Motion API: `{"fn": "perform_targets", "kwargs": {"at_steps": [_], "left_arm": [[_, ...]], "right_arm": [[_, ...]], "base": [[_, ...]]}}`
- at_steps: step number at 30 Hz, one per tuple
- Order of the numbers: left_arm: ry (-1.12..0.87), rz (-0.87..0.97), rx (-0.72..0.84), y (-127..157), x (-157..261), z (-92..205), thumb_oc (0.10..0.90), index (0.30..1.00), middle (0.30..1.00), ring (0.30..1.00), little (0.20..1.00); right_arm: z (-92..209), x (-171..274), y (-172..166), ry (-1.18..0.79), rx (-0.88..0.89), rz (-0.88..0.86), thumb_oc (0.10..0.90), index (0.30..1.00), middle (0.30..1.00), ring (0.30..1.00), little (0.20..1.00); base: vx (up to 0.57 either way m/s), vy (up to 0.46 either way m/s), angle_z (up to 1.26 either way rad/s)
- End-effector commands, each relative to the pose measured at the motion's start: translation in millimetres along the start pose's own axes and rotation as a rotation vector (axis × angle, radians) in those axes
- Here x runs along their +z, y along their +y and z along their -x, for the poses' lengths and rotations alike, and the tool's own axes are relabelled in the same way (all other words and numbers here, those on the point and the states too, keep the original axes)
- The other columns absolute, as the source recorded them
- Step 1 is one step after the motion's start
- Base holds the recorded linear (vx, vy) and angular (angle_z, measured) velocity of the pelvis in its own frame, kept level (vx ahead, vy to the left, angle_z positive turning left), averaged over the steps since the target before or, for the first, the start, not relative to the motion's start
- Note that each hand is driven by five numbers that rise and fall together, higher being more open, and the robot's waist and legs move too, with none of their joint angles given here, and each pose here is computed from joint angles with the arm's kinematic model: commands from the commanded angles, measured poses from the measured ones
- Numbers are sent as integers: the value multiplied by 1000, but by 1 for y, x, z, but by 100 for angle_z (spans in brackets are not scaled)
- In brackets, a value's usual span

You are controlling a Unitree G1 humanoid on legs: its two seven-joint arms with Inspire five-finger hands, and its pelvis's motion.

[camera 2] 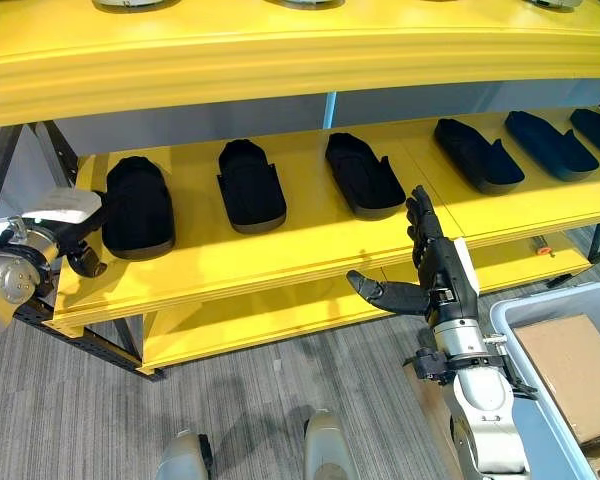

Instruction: Move parts from the plastic box to the shelf.

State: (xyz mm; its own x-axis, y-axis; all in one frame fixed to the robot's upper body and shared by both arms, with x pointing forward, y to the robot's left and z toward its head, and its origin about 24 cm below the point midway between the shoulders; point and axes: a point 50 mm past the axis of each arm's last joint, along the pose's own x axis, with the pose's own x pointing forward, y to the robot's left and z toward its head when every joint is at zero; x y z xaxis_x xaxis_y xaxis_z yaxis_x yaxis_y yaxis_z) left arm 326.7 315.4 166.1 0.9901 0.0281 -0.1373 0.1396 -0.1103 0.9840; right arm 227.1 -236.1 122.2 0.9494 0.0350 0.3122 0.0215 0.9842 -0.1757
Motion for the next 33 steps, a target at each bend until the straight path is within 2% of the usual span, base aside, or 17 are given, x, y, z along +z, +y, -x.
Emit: {"fn": "perform_targets", "kwargs": {"at_steps": [1,8,12,22,33], "left_arm": [[24,11,230,62,-15,13,900,1000,1000,1000,1000],[-35,118,347,53,-8,36,900,1000,1000,1000,1000],[-54,231,460,29,6,46,900,1000,1000,1000,1000],[-100,354,565,5,34,60,900,1000,1000,1000,1000],[-208,452,576,-6,66,68,900,1000,1000,1000,1000]], "right_arm": [[-6,49,-12,-256,-33,65,900,1000,1000,1000,1000],[-2,48,-17,-248,-71,79,900,1000,1000,1000,1000],[-2,48,-18,-249,-91,80,900,1000,1000,1000,1000],[-2,47,-19,-246,-113,83,900,1000,1000,1000,1000],[-3,45,-18,-244,-130,73,900,1000,1000,1000,1000]], "base": [[0,0,0],[0,0,0],[0,0,0],[0,0,0],[0,0,0]]}}
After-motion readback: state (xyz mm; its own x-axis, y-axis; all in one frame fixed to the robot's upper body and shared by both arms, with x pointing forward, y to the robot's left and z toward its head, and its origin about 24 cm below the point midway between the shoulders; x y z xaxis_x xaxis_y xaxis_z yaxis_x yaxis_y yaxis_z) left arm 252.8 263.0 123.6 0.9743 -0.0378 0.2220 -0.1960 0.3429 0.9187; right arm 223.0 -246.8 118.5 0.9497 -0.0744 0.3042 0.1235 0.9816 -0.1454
